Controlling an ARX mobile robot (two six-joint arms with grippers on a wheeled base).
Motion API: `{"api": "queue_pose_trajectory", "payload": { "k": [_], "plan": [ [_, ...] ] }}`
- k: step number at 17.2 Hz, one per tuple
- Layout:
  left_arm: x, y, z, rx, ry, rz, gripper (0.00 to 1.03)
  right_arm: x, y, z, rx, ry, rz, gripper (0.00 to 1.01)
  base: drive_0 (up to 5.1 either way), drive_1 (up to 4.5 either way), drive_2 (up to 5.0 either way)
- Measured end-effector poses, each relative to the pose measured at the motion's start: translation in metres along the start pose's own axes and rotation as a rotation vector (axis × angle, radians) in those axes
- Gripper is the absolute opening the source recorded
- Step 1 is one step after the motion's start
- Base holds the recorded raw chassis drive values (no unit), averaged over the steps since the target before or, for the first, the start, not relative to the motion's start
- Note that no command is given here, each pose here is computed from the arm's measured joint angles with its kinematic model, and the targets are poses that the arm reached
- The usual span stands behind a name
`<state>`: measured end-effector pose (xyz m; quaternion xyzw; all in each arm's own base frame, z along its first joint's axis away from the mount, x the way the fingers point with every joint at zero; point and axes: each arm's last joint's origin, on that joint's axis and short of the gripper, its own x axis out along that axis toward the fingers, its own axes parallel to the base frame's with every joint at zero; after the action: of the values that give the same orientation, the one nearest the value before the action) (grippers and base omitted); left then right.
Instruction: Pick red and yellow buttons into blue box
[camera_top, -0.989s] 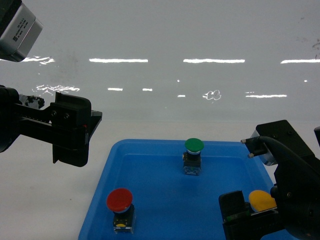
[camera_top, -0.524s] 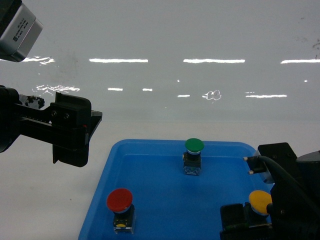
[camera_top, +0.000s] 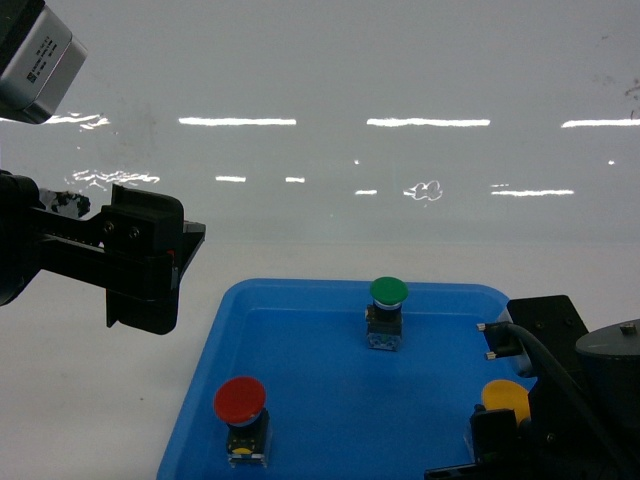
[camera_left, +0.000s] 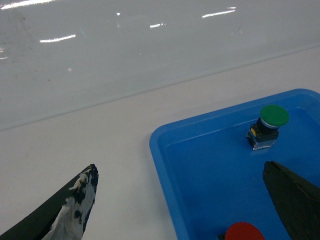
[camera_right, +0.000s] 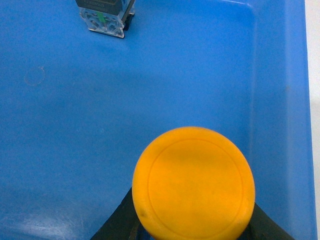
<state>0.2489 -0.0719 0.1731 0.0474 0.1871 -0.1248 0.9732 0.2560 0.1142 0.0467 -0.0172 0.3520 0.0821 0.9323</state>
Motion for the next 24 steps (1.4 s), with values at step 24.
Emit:
{"api": "queue_pose_trajectory", "payload": {
  "k": [24],
  "plan": [
    [0.0,0.0,0.0,0.0,-0.001,-0.001,0.98,-0.205,-0.071,-0.029,0.138,-0.518,-0.226,0.25,0.0,0.0,0.0]
  ]
}}
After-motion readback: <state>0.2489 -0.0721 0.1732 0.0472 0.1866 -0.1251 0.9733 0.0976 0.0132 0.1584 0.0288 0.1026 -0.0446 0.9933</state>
